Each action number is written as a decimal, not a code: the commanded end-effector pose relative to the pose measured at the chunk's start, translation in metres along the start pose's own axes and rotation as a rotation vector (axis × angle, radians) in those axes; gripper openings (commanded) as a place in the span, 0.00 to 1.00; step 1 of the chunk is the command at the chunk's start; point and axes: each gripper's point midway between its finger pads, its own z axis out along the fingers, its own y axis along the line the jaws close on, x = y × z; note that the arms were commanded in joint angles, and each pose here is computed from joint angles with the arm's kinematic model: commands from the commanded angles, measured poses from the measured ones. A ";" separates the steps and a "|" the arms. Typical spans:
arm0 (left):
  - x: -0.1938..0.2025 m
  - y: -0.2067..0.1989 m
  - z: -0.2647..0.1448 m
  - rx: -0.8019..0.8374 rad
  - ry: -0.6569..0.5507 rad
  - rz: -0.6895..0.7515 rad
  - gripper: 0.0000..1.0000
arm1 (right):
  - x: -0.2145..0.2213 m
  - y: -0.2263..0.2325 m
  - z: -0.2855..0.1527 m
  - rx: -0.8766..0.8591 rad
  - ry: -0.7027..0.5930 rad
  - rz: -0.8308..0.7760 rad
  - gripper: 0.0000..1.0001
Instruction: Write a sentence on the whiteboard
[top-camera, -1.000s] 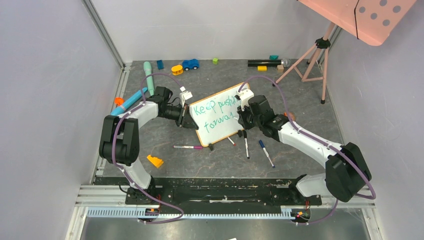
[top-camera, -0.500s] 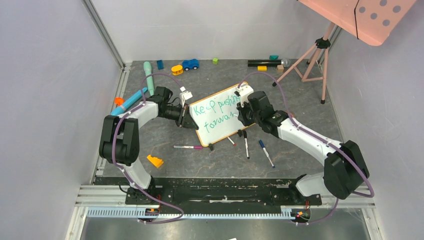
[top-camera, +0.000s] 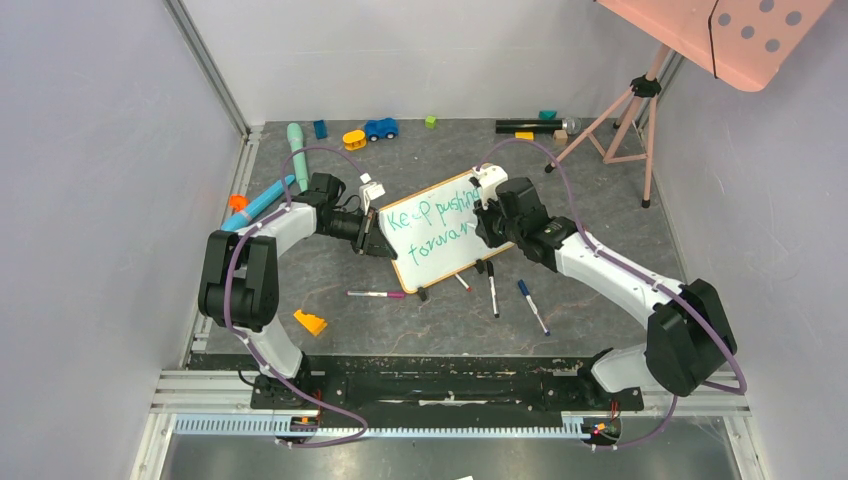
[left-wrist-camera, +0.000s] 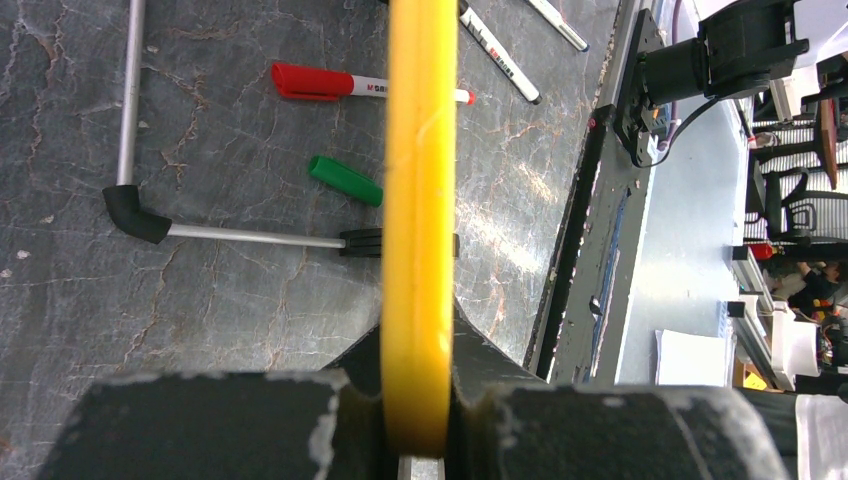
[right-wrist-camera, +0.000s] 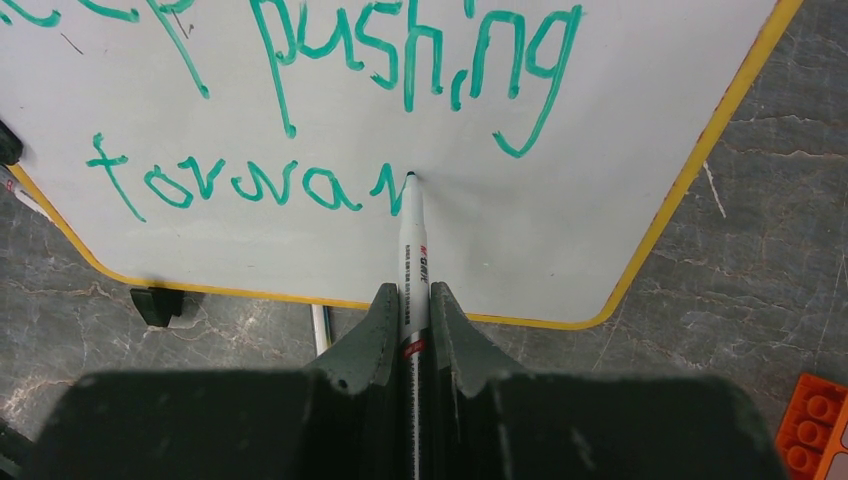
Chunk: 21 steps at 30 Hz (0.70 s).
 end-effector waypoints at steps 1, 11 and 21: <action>0.047 0.005 0.012 -0.040 0.160 -0.037 0.02 | -0.024 -0.007 -0.003 0.018 -0.079 0.012 0.00; 0.048 0.005 0.012 -0.041 0.160 -0.035 0.02 | -0.012 0.000 -0.031 -0.024 -0.072 0.030 0.00; 0.048 0.005 0.011 -0.048 0.161 -0.027 0.02 | -0.006 -0.009 -0.023 -0.001 -0.066 0.045 0.00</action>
